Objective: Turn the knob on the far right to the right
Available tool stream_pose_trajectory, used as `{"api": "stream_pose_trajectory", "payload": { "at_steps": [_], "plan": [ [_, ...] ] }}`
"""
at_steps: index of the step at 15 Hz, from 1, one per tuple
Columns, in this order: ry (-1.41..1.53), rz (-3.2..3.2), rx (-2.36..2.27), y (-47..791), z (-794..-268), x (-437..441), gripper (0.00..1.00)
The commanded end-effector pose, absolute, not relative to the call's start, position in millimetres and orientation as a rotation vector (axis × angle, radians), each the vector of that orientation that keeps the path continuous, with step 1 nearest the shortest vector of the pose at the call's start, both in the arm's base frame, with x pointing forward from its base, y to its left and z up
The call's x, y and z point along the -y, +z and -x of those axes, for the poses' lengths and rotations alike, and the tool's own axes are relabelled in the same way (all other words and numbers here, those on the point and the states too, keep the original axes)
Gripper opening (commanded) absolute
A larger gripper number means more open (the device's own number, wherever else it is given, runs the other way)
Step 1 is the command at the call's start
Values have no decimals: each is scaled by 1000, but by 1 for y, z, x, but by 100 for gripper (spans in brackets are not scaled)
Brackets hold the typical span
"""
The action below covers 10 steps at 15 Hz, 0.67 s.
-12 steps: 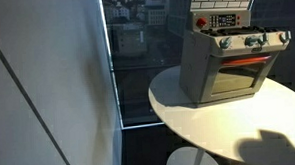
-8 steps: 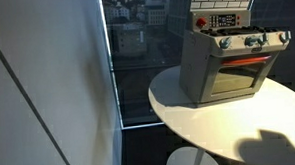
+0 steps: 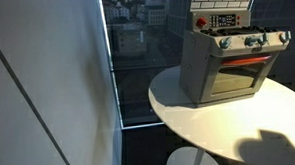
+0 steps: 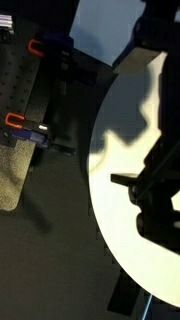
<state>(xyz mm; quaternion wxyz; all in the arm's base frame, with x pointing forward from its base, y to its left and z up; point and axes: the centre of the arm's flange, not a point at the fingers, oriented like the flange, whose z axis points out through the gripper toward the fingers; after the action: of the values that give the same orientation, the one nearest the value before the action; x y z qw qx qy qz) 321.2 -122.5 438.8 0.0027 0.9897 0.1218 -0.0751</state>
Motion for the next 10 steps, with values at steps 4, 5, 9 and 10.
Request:
{"api": "stream_pose_trajectory", "payload": {
  "at_steps": [4, 5, 9, 10],
  "plan": [
    [-173, -3113, -335, 456, -341, 121, 100],
    [-156, -3116, -325, 461, -346, 121, 100],
    [-82, -3138, -277, 482, -369, 118, 100],
    [-58, -3142, -256, 487, -377, 117, 100]
  ]
}}
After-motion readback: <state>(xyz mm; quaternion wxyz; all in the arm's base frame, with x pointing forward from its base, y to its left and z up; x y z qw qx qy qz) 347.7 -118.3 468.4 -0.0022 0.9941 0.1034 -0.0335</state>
